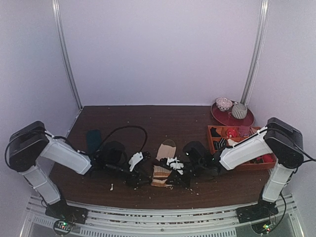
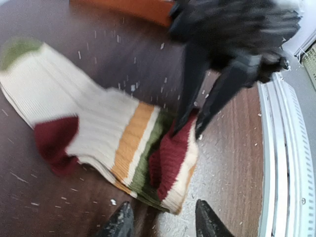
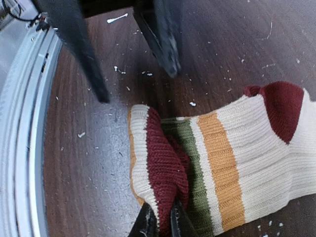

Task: Roll the socks
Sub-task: Roll a pair of socks at the center of the board.

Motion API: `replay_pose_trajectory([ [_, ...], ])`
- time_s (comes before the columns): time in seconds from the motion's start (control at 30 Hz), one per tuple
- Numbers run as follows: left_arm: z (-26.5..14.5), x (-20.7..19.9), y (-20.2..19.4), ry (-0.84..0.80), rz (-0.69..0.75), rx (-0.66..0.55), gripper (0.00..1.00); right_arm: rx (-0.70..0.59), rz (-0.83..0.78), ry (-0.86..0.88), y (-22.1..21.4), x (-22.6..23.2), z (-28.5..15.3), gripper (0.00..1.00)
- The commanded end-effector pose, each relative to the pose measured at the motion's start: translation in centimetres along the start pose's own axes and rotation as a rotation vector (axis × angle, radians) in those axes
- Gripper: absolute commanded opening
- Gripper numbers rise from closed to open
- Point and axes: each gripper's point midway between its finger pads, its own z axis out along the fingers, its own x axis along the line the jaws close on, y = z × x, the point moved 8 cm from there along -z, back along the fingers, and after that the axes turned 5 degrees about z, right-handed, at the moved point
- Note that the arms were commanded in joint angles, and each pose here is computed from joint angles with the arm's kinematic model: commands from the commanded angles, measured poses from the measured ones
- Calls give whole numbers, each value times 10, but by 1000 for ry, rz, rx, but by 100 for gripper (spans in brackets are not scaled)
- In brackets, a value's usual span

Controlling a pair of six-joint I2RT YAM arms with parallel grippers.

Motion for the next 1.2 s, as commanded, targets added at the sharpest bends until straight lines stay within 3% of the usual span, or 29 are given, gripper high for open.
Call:
replay_pose_trajectory([
  [0.0,-23,-9,28,105,302,-175,43,169,372,189,-30,-5,5,8],
  [0.23,-5,-10,24,43,366,-201,45,236,795,239,-50,-33,10,8],
  [0.47,18,-9,17,-3,374,-170,46,316,864,226,-63,-42,16,8],
  [0.87,33,1,9,25,371,-149,47,335,862,241,-67,-43,18,7],
  [0.97,40,3,1,7,350,-114,40,339,865,244,-69,-43,19,7],
  [1.17,45,3,-17,-11,288,-30,9,337,858,237,-68,-44,18,7],
])
